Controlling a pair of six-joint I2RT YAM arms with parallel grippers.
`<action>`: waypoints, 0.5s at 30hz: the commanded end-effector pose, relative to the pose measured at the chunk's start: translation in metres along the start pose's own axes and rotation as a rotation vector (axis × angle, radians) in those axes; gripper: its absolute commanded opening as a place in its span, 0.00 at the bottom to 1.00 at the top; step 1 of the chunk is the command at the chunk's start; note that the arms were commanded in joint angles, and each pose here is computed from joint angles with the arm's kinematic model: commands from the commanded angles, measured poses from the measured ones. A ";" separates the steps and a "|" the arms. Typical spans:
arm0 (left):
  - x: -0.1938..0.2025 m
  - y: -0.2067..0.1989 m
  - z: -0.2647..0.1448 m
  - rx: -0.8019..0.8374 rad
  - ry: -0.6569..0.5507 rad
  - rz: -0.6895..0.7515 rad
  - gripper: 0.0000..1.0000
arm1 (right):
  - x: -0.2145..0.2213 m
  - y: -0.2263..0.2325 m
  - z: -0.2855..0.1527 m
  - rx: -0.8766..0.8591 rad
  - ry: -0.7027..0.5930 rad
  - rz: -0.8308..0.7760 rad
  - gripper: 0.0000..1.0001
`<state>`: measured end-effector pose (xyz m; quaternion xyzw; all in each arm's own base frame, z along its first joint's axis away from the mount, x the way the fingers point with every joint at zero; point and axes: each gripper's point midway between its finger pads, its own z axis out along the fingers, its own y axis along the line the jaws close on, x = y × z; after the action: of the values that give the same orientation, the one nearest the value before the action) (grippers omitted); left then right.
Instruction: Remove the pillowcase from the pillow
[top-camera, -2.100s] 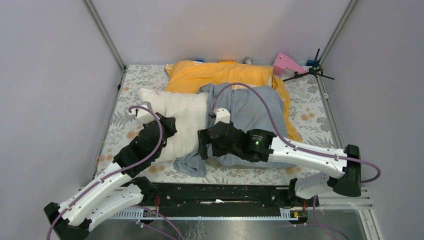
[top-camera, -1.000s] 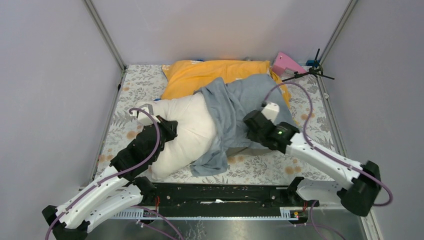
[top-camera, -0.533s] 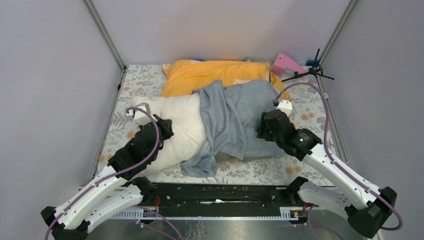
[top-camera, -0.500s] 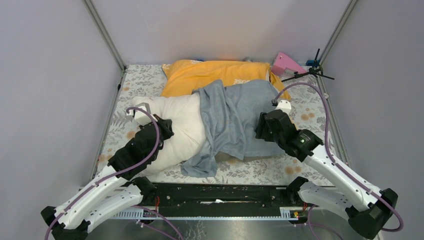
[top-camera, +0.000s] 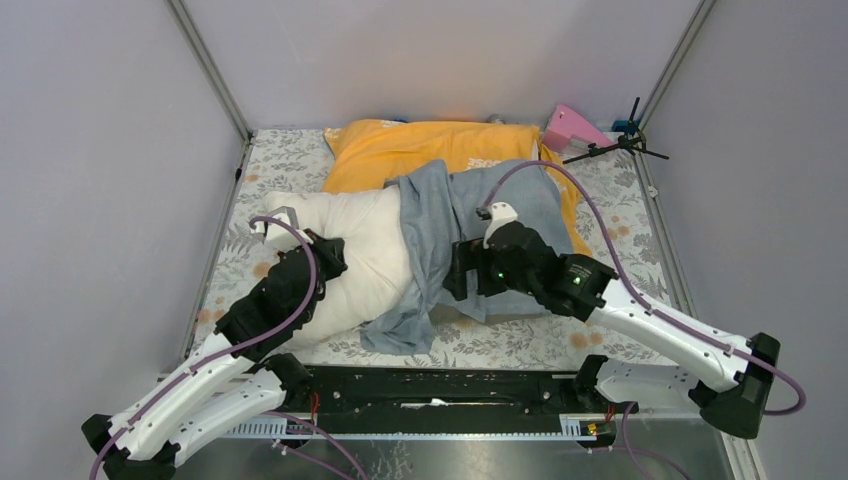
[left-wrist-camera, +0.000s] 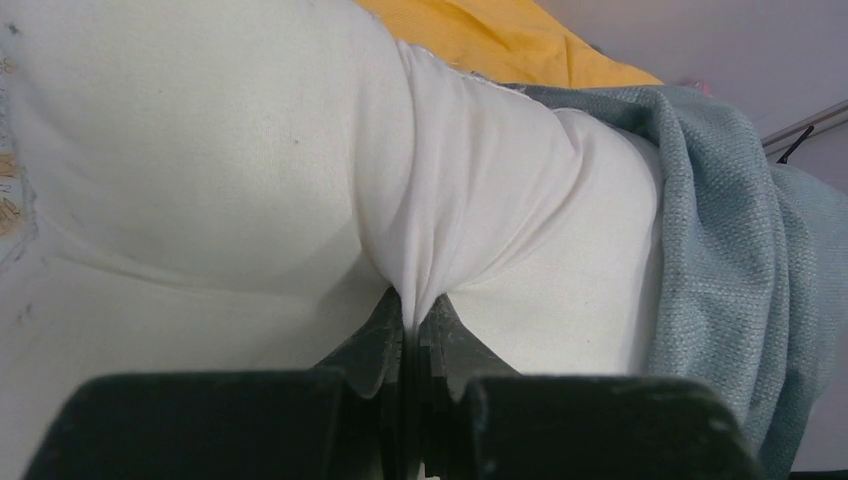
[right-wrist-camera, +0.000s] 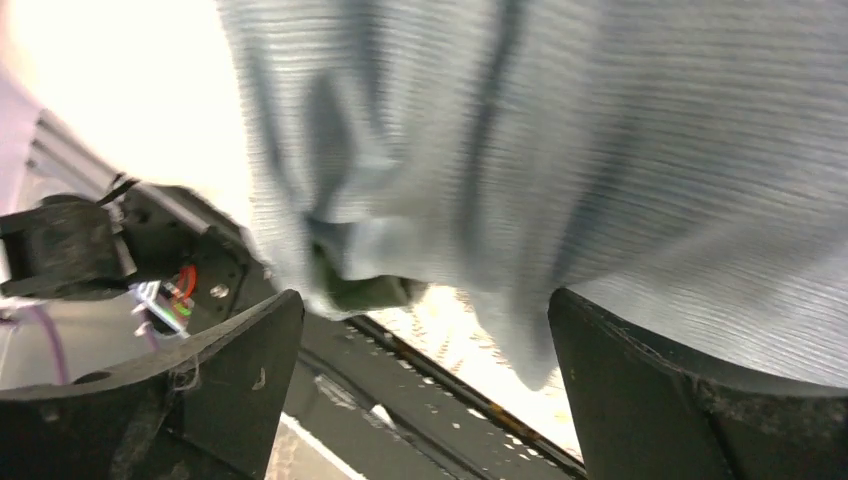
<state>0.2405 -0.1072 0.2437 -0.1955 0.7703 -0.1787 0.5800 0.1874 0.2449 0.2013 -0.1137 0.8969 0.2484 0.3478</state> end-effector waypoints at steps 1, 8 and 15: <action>-0.043 -0.020 -0.003 0.052 -0.145 -0.154 0.00 | -0.021 0.059 -0.004 -0.102 -0.062 -0.016 1.00; -0.041 -0.021 -0.002 0.056 -0.138 -0.162 0.00 | -0.009 0.098 0.019 0.001 -0.100 -0.025 1.00; -0.041 -0.020 -0.001 0.049 -0.139 -0.154 0.00 | 0.001 0.055 0.054 0.303 -0.133 0.019 0.99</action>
<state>0.2408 -0.1080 0.2438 -0.2051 0.7680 -0.1856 0.5776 0.1713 0.3411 0.1916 -0.1047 0.9013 0.1971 0.3712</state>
